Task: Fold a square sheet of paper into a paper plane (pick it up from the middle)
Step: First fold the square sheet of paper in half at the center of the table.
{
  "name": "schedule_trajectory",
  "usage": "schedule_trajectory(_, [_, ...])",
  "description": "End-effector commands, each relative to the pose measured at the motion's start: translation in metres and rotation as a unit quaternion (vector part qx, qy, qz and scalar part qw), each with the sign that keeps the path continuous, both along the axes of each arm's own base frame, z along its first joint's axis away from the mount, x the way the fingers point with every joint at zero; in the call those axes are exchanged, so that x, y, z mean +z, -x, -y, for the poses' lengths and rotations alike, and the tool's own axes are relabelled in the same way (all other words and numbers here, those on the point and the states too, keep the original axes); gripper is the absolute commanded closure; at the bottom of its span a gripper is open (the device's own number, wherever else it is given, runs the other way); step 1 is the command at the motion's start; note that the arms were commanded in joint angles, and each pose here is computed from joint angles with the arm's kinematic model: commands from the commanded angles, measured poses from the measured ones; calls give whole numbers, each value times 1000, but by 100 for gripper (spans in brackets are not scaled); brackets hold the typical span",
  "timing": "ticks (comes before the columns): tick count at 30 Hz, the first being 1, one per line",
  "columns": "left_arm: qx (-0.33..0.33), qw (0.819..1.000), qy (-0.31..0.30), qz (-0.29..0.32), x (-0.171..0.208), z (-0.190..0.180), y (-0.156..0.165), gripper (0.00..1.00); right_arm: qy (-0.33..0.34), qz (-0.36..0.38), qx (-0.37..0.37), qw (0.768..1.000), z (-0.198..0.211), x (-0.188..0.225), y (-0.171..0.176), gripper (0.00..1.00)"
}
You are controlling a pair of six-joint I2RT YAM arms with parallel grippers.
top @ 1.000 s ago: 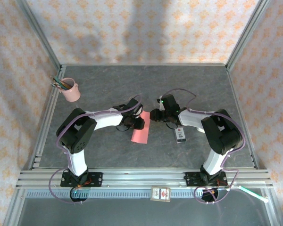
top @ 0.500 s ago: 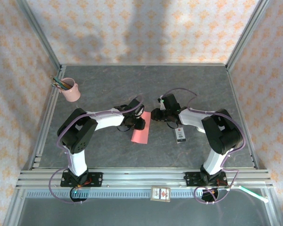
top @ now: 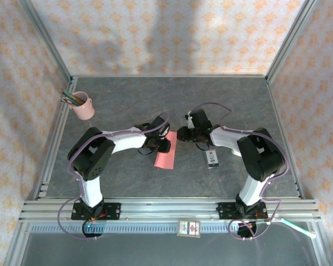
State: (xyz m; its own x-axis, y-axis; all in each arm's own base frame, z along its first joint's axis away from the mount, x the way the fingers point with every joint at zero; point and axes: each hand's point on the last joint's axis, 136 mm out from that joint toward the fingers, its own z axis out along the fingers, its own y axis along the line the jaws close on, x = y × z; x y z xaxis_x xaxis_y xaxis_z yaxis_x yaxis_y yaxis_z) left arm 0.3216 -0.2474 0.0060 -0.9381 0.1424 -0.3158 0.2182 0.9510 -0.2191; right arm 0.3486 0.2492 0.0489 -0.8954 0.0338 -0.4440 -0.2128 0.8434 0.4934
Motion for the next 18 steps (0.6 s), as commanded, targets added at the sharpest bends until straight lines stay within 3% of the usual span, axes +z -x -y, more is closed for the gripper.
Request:
schedule_trajectory(1, [42,975,-216,-42,-65,-102,20,62,6,3,0,1000,2,1,-4,70])
schedule_trajectory(18, [44,976,-209,-39,-65,-99,18,64,5,2,1,1000,2,1,-3,70])
